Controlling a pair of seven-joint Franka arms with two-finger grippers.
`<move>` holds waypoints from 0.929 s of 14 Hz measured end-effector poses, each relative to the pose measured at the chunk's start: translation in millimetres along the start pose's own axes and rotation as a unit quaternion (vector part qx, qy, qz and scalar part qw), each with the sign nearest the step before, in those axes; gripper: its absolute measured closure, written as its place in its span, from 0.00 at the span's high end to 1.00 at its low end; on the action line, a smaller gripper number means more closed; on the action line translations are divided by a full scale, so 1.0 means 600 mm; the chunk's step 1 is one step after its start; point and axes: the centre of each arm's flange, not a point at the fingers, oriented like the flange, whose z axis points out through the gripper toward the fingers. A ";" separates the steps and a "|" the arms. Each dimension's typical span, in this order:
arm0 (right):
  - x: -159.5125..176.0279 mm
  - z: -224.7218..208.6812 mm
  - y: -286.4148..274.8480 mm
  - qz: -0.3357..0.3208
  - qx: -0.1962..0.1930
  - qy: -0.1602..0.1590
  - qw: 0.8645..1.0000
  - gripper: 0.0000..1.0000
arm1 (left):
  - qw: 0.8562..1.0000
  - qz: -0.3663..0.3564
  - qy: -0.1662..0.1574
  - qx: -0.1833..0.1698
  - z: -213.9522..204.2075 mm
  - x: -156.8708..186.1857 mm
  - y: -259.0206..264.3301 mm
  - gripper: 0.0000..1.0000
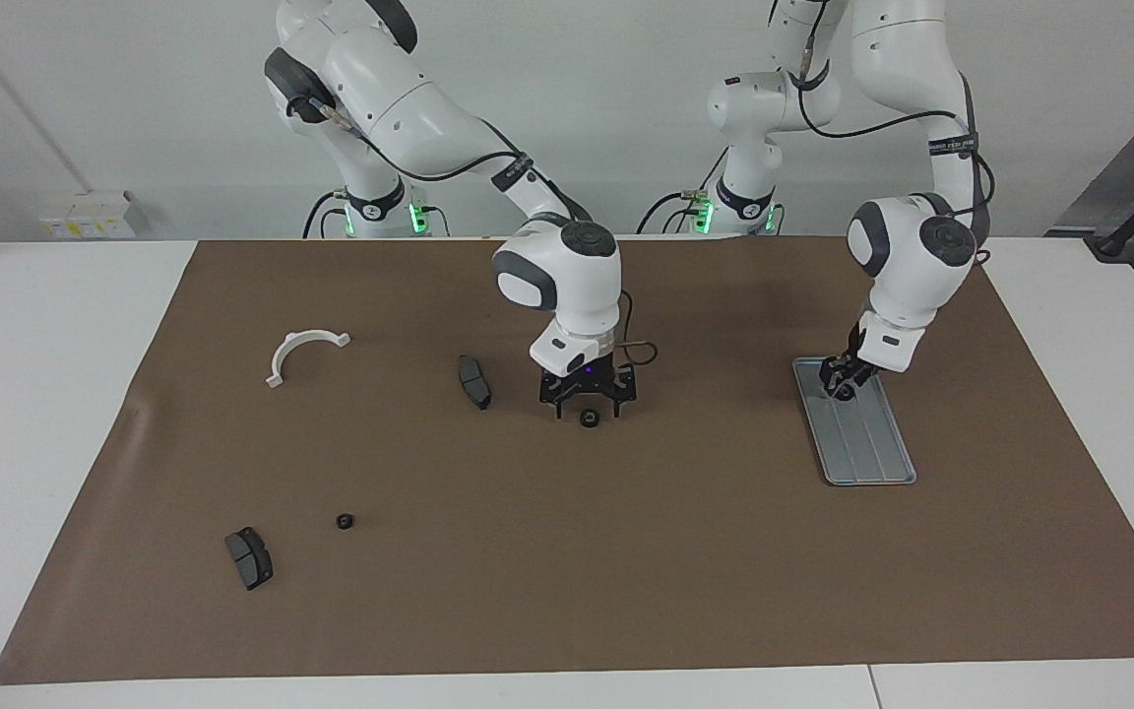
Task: Place bearing gear from tray to pile
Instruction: 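Grasp the second gear with the right gripper while the left grasps the third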
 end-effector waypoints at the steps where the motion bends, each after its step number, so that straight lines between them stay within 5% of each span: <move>1: 0.000 -0.001 -0.001 0.000 0.002 0.001 1.000 0.79 | 1.000 0.000 0.002 0.000 0.000 0.000 0.000 0.55; 4: 0.001 -0.003 -0.004 0.000 0.009 0.005 1.000 0.67 | 1.000 0.000 0.002 -0.001 0.003 -0.001 0.000 0.48; 13: -0.014 0.011 -0.002 -0.012 0.008 0.005 1.000 0.61 | 1.000 0.001 0.008 -0.002 0.003 0.000 0.001 0.38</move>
